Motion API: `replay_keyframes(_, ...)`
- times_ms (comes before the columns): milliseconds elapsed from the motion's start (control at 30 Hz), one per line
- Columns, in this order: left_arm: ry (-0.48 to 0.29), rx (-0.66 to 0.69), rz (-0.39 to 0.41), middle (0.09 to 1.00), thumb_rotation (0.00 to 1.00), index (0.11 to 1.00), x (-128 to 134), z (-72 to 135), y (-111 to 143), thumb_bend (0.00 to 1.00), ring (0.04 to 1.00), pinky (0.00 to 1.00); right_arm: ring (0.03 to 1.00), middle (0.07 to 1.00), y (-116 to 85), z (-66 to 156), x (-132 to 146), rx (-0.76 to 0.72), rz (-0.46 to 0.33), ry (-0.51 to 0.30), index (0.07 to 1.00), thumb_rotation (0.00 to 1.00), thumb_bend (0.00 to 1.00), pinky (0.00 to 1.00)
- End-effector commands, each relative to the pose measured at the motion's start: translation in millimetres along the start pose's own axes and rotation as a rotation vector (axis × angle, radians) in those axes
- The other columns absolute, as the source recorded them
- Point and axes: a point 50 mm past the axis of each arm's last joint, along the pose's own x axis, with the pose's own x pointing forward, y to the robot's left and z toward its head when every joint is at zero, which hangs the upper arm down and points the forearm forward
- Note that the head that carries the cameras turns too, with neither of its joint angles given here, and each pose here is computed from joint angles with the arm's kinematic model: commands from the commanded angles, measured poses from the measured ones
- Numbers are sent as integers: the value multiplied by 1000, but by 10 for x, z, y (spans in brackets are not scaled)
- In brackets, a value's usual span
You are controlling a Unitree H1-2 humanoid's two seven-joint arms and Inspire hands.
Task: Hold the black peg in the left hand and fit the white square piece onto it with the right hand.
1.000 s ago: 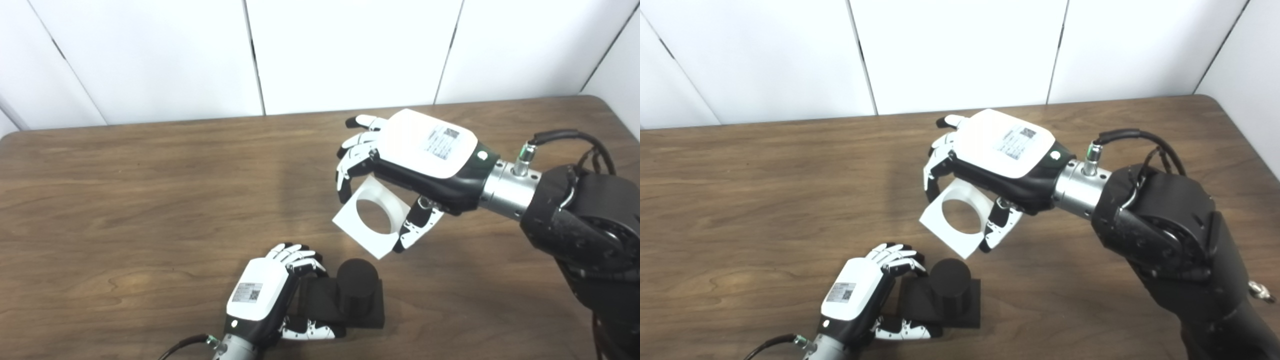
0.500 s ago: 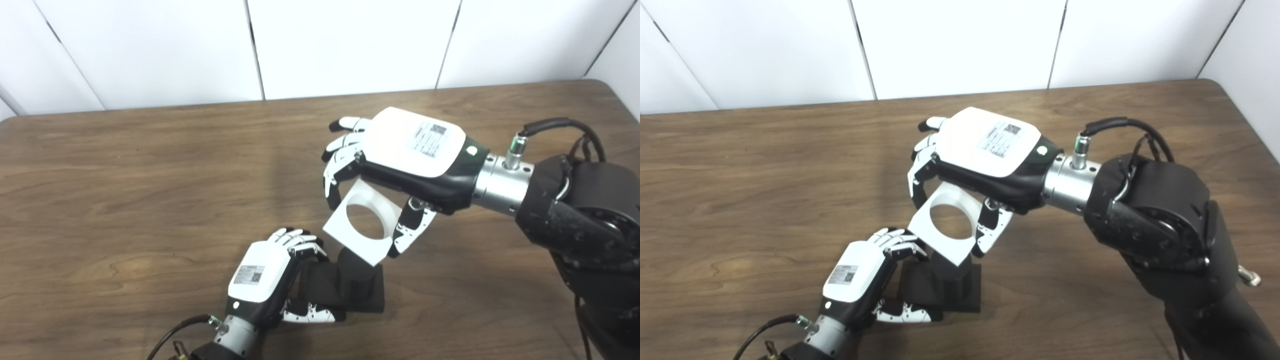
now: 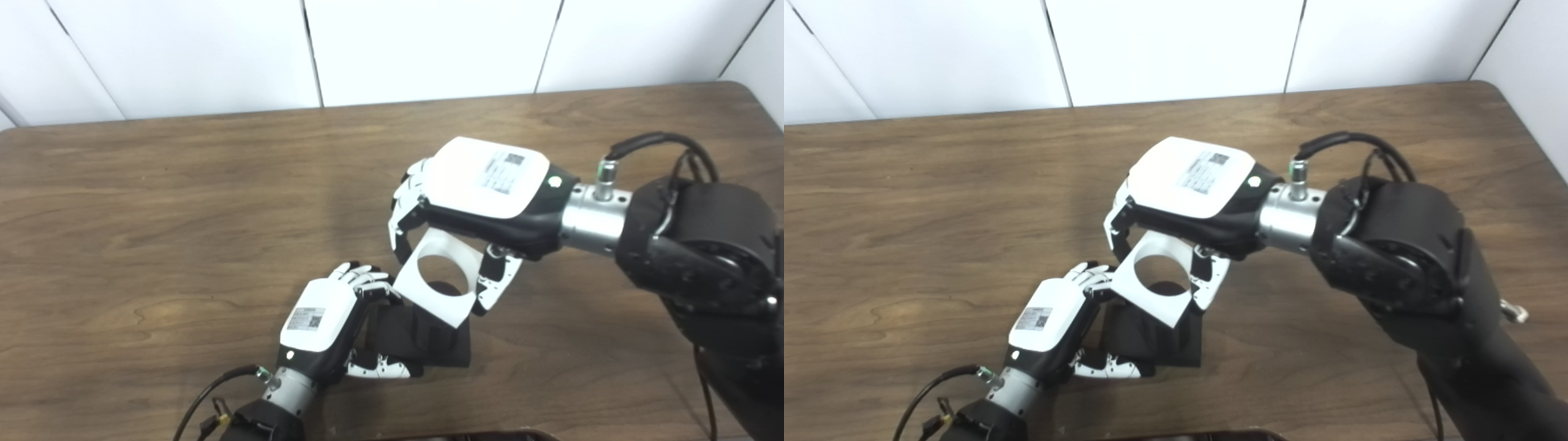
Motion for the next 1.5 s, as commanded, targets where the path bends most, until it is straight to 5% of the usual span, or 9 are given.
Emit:
replay_keyframes(0,19,19,-48,782,57,490,-31,-19,-36,502,846,914,800,691,-114,4,36,-54,-39,0,480,129,524,853)
replay_keyframes(333,17,19,-48,782,57,490,-31,-4,-34,502,846,912,833,710,-14,-16,121,-64,-5,12,482,129,523,927)
replay_keyframes(1467,15,10,-52,786,57,490,-41,-1,-65,502,850,912,840,713,323,-38,104,-81,71,0,482,130,524,947)
